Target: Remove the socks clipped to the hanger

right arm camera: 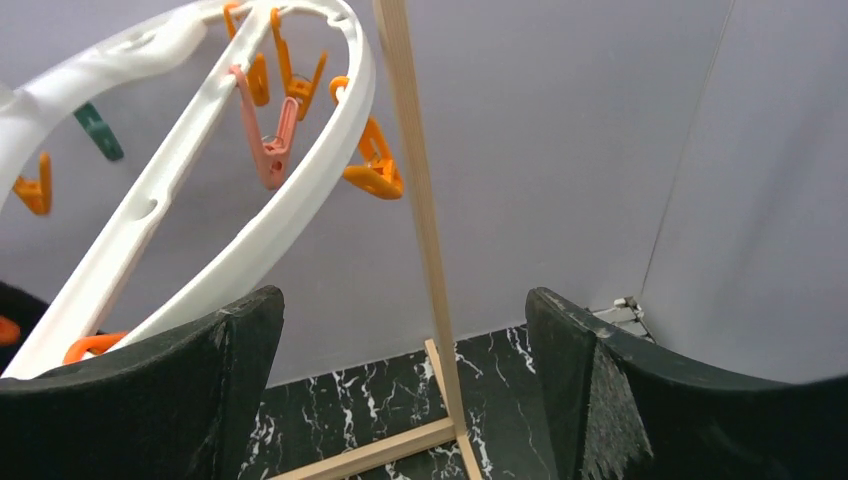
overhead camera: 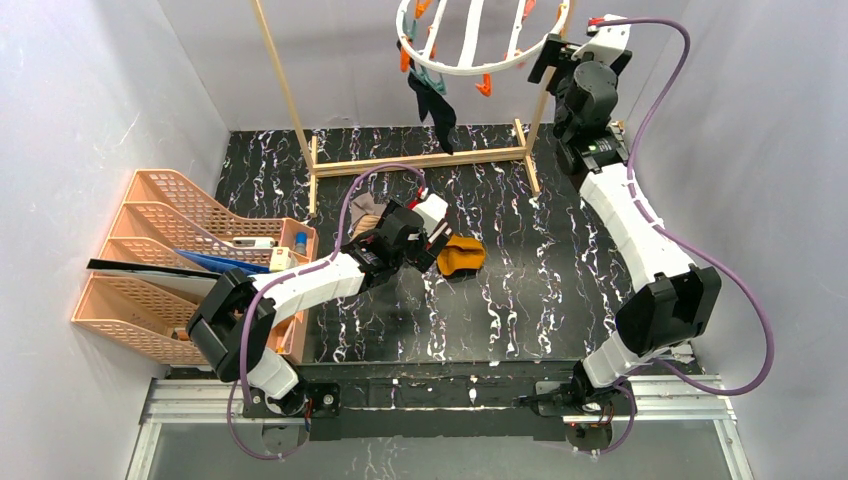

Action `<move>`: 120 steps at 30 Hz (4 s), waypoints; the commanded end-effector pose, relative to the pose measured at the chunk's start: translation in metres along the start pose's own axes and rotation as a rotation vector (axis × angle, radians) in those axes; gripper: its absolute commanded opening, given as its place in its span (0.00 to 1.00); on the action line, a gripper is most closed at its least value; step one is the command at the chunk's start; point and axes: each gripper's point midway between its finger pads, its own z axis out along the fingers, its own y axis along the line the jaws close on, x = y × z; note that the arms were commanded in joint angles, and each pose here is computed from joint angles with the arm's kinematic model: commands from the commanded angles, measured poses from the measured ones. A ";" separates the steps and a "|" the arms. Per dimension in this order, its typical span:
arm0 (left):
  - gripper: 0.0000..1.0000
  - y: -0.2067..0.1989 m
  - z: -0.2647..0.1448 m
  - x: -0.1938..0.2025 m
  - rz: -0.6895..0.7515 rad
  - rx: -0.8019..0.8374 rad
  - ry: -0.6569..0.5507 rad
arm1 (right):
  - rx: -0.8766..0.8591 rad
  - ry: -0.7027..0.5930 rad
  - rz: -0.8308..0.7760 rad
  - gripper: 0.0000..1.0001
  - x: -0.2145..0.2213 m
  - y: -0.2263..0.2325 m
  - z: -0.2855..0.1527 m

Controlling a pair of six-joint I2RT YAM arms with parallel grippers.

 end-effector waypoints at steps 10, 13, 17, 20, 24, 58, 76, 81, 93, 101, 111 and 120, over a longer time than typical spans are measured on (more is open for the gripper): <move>0.98 0.009 -0.001 -0.002 -0.009 -0.041 -0.015 | -0.065 0.114 0.175 0.99 0.019 -0.009 -0.004; 0.98 0.014 -0.002 -0.007 -0.021 -0.062 -0.039 | -0.077 0.103 0.201 0.99 0.017 -0.009 -0.012; 0.98 0.029 -0.004 -0.017 -0.054 -0.127 -0.083 | -0.089 0.099 0.222 0.99 0.018 -0.011 -0.022; 0.98 0.054 -0.009 -0.025 -0.119 -0.231 -0.125 | -0.090 0.099 0.235 0.99 0.020 -0.013 -0.028; 0.98 0.092 -0.016 -0.035 -0.272 -0.309 -0.217 | -0.118 0.095 0.261 0.99 0.019 -0.011 -0.040; 0.98 0.182 0.091 -0.152 -0.291 -0.154 -0.692 | -0.244 0.143 0.257 0.99 0.032 0.005 -0.061; 0.98 0.239 0.159 -0.196 -0.339 -0.135 -0.880 | -0.289 0.167 0.250 0.99 0.033 0.016 -0.058; 0.98 0.259 0.195 -0.214 -0.409 -0.078 -1.018 | -0.303 0.194 0.249 0.99 0.039 0.021 -0.057; 0.03 0.232 0.191 -0.256 -0.480 0.214 -1.178 | -0.318 0.242 0.206 0.98 0.049 0.036 -0.054; 0.00 0.232 0.166 -0.266 -0.417 0.220 -1.148 | -0.357 0.260 0.155 0.98 0.071 0.070 -0.074; 0.57 0.222 0.148 -0.278 -0.418 0.304 -1.175 | -0.342 0.305 0.124 0.99 0.097 0.073 -0.088; 0.60 0.208 0.143 -0.286 -0.410 0.370 -1.191 | -0.341 0.316 0.119 0.99 0.101 0.073 -0.088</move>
